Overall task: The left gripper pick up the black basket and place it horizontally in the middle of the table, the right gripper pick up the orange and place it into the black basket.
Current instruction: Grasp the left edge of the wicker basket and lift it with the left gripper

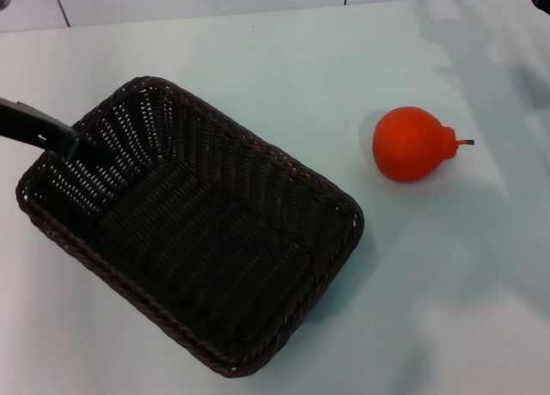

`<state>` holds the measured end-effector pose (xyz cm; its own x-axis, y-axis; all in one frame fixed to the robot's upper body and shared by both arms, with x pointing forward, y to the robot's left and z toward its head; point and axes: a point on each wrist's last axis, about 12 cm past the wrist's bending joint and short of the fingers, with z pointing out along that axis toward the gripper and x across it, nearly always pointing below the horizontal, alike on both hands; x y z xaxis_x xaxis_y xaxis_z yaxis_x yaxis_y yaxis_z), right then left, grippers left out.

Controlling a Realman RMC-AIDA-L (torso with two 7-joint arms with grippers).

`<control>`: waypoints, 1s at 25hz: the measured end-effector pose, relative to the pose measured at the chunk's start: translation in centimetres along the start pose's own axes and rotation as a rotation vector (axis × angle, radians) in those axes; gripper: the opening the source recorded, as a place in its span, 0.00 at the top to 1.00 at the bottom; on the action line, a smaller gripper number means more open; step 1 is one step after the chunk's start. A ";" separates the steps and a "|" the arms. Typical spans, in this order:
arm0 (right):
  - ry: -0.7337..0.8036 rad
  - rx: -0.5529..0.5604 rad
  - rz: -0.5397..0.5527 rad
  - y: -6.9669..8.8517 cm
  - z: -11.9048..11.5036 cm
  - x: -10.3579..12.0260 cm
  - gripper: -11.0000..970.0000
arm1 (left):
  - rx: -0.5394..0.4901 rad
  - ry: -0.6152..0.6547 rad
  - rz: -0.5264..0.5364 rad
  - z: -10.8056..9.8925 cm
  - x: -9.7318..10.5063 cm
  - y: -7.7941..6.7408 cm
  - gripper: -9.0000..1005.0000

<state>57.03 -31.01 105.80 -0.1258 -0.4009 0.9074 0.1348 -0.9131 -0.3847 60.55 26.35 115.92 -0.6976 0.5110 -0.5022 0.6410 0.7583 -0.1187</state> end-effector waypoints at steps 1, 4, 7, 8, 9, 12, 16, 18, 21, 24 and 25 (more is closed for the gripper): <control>-0.003 -0.005 0.001 0.1 0.0 0.0 0.38 | -0.002 -0.001 -0.003 -0.1 -0.1 0.1 0.27; -0.005 -0.010 0.001 0.1 0.1 0.0 0.38 | -0.006 -0.002 -0.017 -0.4 -0.2 0.2 0.37; 0.004 -0.017 0.002 0.2 0.2 0.1 0.38 | 0.001 0.007 -0.029 -0.6 -0.1 0.1 0.50; 0.008 -0.021 0.004 0.2 0.2 0.2 0.38 | 0.006 0.011 -0.030 -0.6 0.0 0.1 0.53; 0.013 -0.026 0.006 0.3 0.3 0.2 0.38 | 0.011 0.014 -0.032 -0.6 0.1 0.0 0.56; 0.014 -0.033 0.007 0.3 0.4 0.3 0.38 | 0.017 0.016 -0.041 -0.7 0.2 0.0 0.65; 0.004 -0.040 0.007 0.3 0.6 0.2 0.38 | 0.043 -0.006 -0.070 -1.1 0.4 0.0 0.75; 0.000 -0.042 0.007 0.3 0.7 0.2 0.38 | 0.084 -0.058 -0.104 -2.1 0.6 0.2 0.78; -0.003 -0.045 0.007 0.4 0.7 0.2 0.38 | 0.153 -0.147 -0.161 -3.8 1.4 0.6 0.81; -0.004 -0.048 0.006 0.4 0.7 0.2 0.38 | 0.200 -0.249 -0.242 -5.3 2.8 1.2 0.81; -0.004 -0.049 0.006 0.5 0.7 0.2 0.38 | 0.205 -0.285 -0.282 -5.7 3.4 1.5 0.81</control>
<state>57.73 -31.46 105.91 -0.1215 -0.4062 0.9057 0.0875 -0.9133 -0.3979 57.27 31.53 118.92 -0.7563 0.1420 -0.6386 0.5086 0.7417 -0.4373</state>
